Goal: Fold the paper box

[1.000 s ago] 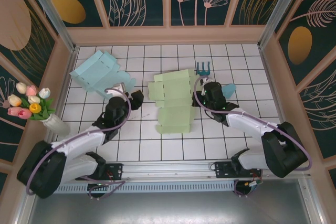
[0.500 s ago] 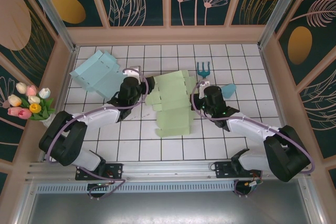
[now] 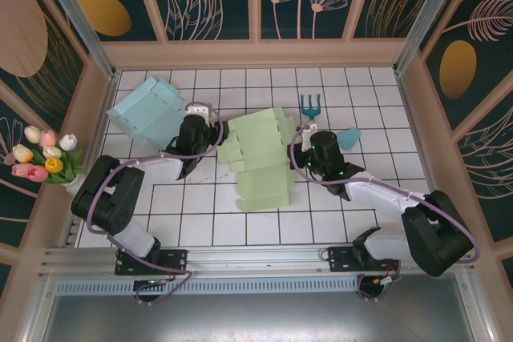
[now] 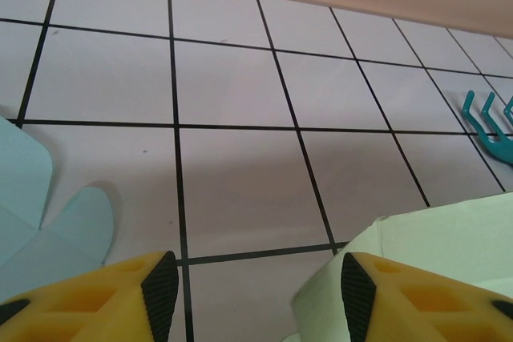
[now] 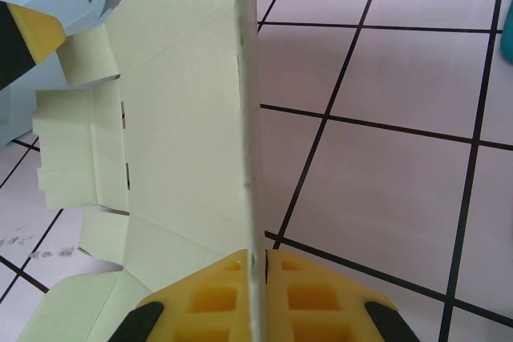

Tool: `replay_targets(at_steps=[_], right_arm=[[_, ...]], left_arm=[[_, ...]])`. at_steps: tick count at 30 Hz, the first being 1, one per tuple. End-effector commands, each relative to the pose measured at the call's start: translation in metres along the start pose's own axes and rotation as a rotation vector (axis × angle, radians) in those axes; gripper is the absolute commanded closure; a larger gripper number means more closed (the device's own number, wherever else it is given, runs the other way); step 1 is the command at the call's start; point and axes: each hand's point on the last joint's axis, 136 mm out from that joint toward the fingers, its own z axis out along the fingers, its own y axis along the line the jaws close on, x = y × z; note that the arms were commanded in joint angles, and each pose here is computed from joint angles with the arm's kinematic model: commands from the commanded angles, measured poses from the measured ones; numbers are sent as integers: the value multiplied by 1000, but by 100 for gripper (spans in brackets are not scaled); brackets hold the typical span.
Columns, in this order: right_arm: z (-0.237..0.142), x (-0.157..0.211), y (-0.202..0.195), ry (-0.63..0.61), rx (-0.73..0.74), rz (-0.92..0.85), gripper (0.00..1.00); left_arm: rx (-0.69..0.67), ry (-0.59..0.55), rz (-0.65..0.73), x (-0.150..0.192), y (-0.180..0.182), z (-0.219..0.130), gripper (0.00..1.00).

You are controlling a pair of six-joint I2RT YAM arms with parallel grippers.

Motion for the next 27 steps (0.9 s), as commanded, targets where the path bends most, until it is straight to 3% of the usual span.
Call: replay_targets(at_steps=[1,6,11,14,18,19,23,27], right_arm=[[1,-1,4,-16,-15,-27,100],[1,-3,5,-23,-16,-25,100],[1,-3,5,-25,-19,-25,100],[0,-2,5,-23,-21,-27,100],[-1,-4,4,-31,-9,-31,100],[-2,-6,3,-35,-3,-30,100],[-7,-26,2,-52,41,-46,79],[-24,-80,-6,-117,175,-102,59]], left_arm=[[68,-10,-41,6,-6,-8,40],[48,31,-114,32,6,-20,40],[121,65,-137,51,-1,-21,45],[197,56,-135,47,-15,-22,60],[222,22,-122,36,-21,-25,100],[199,17,-117,35,-17,-26,100],[85,-6,-85,32,0,-32,100],[-23,-36,2,31,5,-41,100]])
